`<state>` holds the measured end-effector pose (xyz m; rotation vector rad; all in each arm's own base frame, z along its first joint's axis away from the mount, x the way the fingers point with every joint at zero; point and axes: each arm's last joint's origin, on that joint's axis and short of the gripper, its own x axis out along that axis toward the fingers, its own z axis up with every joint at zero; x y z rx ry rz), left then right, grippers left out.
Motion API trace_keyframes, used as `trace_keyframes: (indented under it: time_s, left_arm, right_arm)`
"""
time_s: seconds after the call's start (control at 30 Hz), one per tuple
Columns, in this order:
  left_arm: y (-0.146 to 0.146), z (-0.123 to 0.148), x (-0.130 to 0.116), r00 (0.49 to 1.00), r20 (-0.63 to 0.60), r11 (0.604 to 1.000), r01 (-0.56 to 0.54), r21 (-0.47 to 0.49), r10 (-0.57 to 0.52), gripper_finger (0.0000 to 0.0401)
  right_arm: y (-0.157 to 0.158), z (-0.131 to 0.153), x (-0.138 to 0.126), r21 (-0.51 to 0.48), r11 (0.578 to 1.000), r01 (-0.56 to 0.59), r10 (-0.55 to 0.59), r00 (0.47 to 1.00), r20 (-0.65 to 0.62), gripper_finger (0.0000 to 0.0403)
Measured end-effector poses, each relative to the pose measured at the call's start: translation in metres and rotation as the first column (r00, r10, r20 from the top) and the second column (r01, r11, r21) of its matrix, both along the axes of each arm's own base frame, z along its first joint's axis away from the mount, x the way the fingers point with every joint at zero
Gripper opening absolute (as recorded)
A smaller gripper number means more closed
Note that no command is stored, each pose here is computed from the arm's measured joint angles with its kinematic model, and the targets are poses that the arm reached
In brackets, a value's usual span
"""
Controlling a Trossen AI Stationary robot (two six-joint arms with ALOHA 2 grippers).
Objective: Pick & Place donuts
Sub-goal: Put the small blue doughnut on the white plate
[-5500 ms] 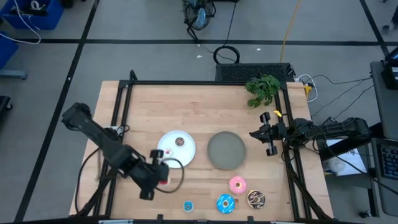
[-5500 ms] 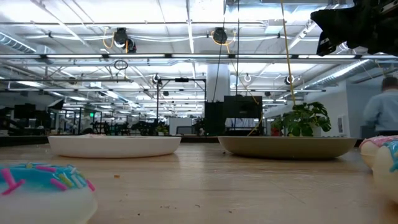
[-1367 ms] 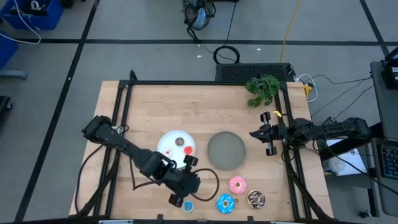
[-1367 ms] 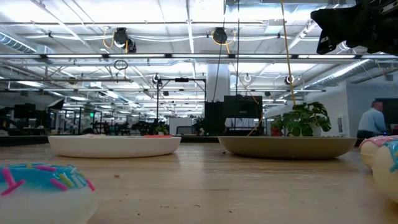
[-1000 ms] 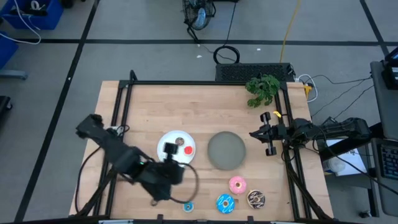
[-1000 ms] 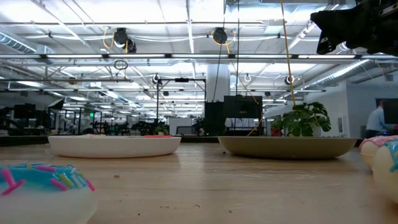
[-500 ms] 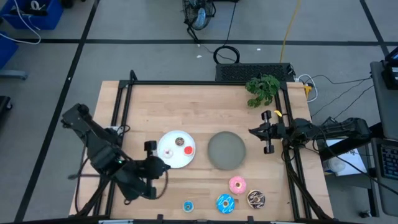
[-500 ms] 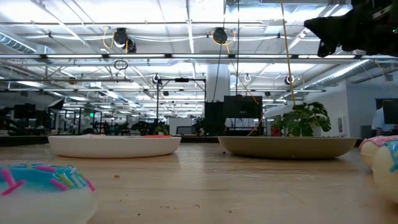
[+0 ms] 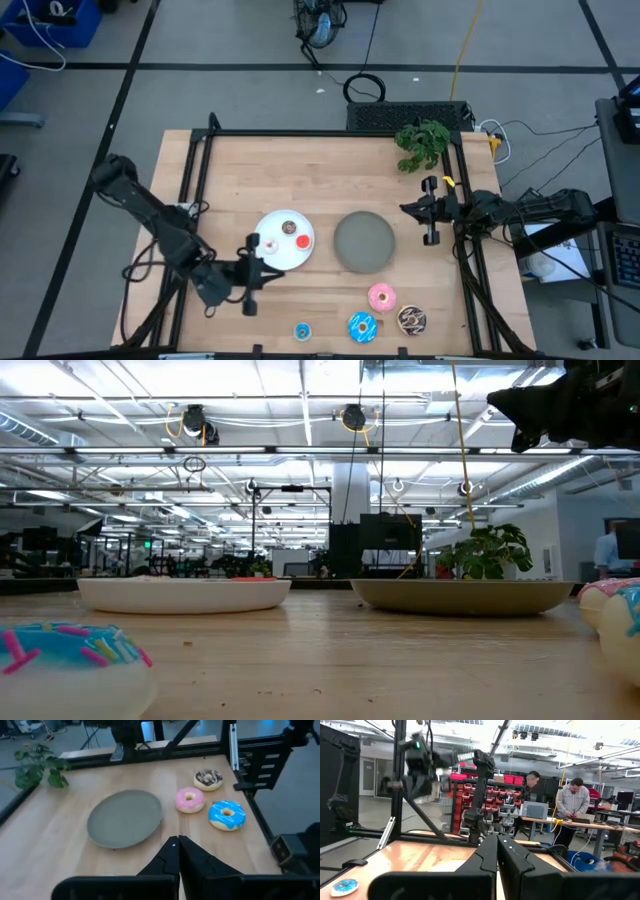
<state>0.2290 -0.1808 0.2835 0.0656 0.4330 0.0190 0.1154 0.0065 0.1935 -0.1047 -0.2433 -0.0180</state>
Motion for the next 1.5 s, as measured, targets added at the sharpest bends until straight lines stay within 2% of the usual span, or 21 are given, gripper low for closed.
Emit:
trace_keyframes:
  time_s: [0.13,0.3,0.4,0.63,0.7,0.83,0.97,1.07,1.23,1.4,1.5]
  left_arm:
    - [0.004,-0.034,0.004,0.999,0.038,1.0,-0.013,-0.024,0.014,0.001]
    - [0.011,-0.048,0.005,0.998,0.042,0.997,-0.046,-0.059,0.048,0.002]
    - [0.014,-0.049,0.006,0.997,0.037,0.995,-0.063,-0.083,0.066,0.002]
    - [0.021,-0.05,0.012,0.999,0.021,0.999,-0.033,-0.038,0.034,0.0021]
    - [0.022,-0.05,0.013,0.999,0.015,0.997,-0.03,-0.071,0.031,0.0021]
    - [0.022,-0.05,0.017,0.999,0.001,0.989,0.04,-0.14,-0.04,0.0017]
    - [0.016,-0.05,0.031,0.999,-0.021,0.995,0.047,-0.087,-0.049,0.0005]
    - [0.011,-0.049,0.046,0.995,-0.081,0.995,0.05,-0.091,-0.057,0.0007]
    - [-0.006,-0.053,0.07,0.96,-0.266,0.994,0.072,-0.081,-0.091,0.0006]
    - [-0.029,-0.061,0.088,0.89,-0.418,0.983,0.144,-0.117,-0.18,0.0005]
    - [-0.044,-0.051,0.097,0.863,-0.452,0.973,0.177,-0.15,-0.227,0.0005]
  right_arm:
    - [0.0,0.0,0.0,-0.012,1.0,0.002,-0.002,1.0,-0.001,0.0]
    - [0.0,0.0,0.0,-0.019,1.0,0.004,-0.004,1.0,-0.001,0.0]
    - [0.0,0.0,0.0,-0.019,1.0,0.004,-0.004,1.0,-0.004,0.0]
    - [0.0,-0.001,0.0,0.002,1.0,-0.002,0.002,1.0,-0.009,0.0]
    - [0.0,-0.001,0.0,-0.001,1.0,-0.001,0.001,1.0,-0.009,0.0]
    - [0.0,-0.001,0.0,-0.001,1.0,-0.001,0.001,1.0,-0.008,0.0]
    - [0.0,-0.001,0.0,-0.008,1.0,0.001,-0.001,1.0,-0.008,0.0]
    - [0.0,-0.001,0.0,-0.017,1.0,0.003,-0.003,1.0,-0.007,0.0]
    - [0.0,0.0,0.0,-0.018,1.0,0.003,-0.003,1.0,-0.004,0.0]
    - [0.0,0.0,0.0,-0.013,1.0,0.002,-0.002,1.0,-0.004,0.0]
    - [0.0,-0.001,0.0,-0.009,1.0,0.001,-0.001,1.0,-0.008,0.0]
